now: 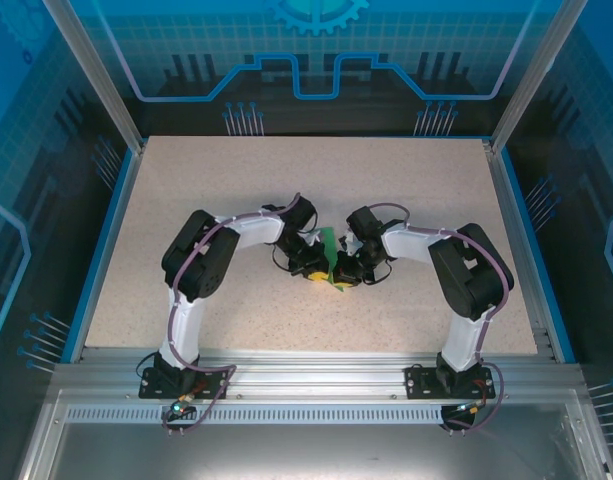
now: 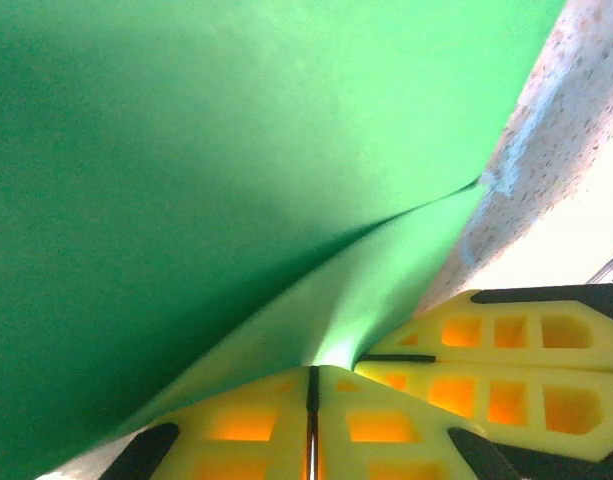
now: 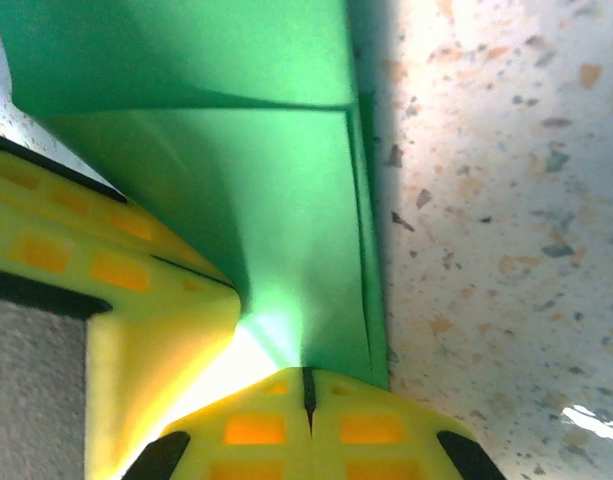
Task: Fold a paper plane with a square sheet of paper (fold left side to right side)
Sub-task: Third fold the triangle at the center of the table.
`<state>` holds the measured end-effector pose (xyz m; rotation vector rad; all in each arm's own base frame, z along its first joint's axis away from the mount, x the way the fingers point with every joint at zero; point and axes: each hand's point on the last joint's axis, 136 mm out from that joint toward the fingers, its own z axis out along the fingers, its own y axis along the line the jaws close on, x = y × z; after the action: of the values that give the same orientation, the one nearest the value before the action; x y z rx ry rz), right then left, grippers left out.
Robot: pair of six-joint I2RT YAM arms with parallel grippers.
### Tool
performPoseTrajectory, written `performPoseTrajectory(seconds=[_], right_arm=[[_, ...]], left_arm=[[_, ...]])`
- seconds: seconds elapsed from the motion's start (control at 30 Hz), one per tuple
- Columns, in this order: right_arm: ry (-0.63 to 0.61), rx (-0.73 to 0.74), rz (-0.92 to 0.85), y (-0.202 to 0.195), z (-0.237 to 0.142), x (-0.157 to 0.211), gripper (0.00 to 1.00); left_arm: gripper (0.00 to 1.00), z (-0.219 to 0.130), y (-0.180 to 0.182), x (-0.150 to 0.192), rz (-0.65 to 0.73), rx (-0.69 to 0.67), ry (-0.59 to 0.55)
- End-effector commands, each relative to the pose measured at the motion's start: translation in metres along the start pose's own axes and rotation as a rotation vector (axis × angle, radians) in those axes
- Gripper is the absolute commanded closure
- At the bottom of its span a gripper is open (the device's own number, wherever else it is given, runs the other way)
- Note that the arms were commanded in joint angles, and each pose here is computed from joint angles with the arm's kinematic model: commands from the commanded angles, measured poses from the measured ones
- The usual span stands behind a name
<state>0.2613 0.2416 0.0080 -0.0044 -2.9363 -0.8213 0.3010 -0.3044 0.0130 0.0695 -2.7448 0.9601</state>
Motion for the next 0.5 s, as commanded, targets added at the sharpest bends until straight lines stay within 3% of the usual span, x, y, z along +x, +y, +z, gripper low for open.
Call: performPoseTrajectory(seconds=[0.0,0.47], right_arm=[[0.108,0.227,0.085,-0.058,0.015,0.035,0.95],[0.107,0.211,0.072,-0.052,0.014,0.036,0.95]], left_arm=[[0.88,-0.018,0.067,-0.027,-0.054,-0.204,-0.103],[0.88,-0.056,0.094,-0.067,-0.078,-0.239,-0.187]])
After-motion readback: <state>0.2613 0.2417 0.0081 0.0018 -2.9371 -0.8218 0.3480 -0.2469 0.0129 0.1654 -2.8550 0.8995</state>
